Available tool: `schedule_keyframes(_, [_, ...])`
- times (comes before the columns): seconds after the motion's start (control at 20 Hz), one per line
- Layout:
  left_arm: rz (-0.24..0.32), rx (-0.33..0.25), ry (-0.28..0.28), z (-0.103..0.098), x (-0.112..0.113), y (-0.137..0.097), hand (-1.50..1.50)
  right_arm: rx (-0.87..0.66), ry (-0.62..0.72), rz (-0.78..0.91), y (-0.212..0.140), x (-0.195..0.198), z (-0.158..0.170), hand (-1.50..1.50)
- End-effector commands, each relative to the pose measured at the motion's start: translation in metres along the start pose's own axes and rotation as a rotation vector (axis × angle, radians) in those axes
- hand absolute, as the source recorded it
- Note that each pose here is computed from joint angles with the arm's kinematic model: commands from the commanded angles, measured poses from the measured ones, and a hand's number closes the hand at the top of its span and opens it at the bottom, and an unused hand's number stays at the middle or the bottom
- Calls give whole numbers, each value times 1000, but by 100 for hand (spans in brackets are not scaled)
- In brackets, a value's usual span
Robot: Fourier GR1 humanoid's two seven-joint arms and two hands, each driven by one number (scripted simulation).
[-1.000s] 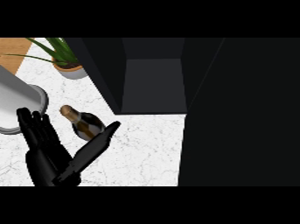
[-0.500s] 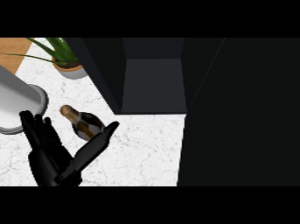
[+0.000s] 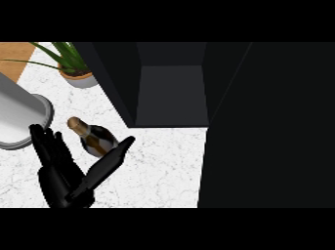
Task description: Pick up the wine, place it into the cabinet and close the cabinet
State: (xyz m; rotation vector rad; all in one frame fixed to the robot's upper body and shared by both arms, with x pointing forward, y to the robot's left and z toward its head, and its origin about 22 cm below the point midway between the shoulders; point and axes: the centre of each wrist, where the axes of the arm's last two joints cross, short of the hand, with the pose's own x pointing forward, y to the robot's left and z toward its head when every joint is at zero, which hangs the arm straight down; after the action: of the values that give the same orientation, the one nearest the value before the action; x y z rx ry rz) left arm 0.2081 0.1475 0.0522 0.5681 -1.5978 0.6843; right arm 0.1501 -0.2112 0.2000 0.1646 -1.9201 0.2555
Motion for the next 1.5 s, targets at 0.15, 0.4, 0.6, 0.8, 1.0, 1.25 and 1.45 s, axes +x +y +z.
schedule_keyframes(0.15, [24, -19, 7, -10, -21, 3, -150, 35, -34, -37, -2, 16, 22, -150])
schedule_keyframes(0.4, [51, -26, 11, -26, -58, 23, -150, 13, -48, -39, 3, 22, 26, -150])
schedule_keyframes(0.6, [90, -32, 28, -34, -90, 31, -150, 27, -32, -46, 3, 25, 23, -150])
schedule_keyframes(0.8, [103, -49, 25, -29, -117, 49, -150, 43, -37, -22, -5, 36, 17, -150])
schedule_keyframes(1.0, [94, -45, 43, -39, -139, 40, -150, 38, -40, -16, -13, 33, 12, -150])
schedule_keyframes(1.25, [118, -78, 45, -45, -154, 41, -150, 43, -23, 3, -11, 39, 19, -150])
schedule_keyframes(1.45, [143, -72, 24, -63, -157, 37, -150, 37, -31, -1, -2, 41, 31, -150])
